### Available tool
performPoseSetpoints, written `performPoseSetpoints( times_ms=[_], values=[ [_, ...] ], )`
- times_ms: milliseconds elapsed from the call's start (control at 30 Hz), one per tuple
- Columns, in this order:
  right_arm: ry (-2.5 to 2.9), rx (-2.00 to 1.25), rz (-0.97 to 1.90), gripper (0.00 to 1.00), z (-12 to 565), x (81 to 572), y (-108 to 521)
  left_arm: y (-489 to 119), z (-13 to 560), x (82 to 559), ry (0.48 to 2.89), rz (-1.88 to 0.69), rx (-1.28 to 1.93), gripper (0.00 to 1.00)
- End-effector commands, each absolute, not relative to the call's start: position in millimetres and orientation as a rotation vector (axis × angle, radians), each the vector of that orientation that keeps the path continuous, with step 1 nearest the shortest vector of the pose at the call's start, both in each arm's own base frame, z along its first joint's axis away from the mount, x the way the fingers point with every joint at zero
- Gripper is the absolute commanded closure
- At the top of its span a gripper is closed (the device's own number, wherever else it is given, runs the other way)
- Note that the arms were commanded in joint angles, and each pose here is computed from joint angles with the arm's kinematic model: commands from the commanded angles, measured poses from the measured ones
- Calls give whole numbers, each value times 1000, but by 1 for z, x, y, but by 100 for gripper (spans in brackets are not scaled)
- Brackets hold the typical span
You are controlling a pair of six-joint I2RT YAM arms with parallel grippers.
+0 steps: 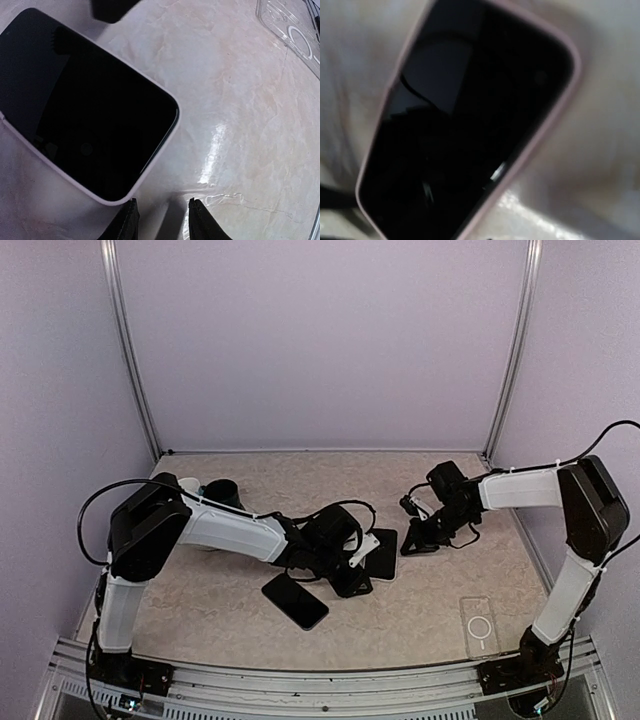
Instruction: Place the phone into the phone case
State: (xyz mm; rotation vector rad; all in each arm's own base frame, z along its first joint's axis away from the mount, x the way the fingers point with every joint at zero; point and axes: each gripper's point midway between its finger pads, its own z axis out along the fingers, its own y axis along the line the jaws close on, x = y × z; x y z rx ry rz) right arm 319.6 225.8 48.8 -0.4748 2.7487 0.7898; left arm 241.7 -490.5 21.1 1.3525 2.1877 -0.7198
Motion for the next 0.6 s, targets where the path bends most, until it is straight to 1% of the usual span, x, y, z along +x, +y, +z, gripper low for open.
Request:
performPoseSetpoints(
  times_ms=[0,67,100,167,233,267,367,467,567],
  values=[
    [2696,-441,713,90,71,334,221,-456,1,258,2291,-599,1310,63],
    [2652,-441,711,88,86,353,224,-459,5,252,2270,-599,1333,63],
    [2627,-451,707,85,91,365,227,-458,4,254,2270,-573,1328,63],
    [2609,-461,646,79,90,389,229,-455,-2,258,2284,-536,1319,63],
    [2627,-447,574,77,77,412,227,-456,-5,257,2298,-552,1316,64],
    [2636,-437,554,78,70,422,227,-457,-5,255,2296,-569,1318,64],
    [2693,-432,504,89,42,440,228,-460,0,249,2276,-589,1337,64],
    [2703,-474,563,99,30,439,238,-462,3,248,2267,-589,1336,64],
    [2735,-525,601,100,18,426,246,-462,-1,252,2282,-579,1313,64]
  ],
)
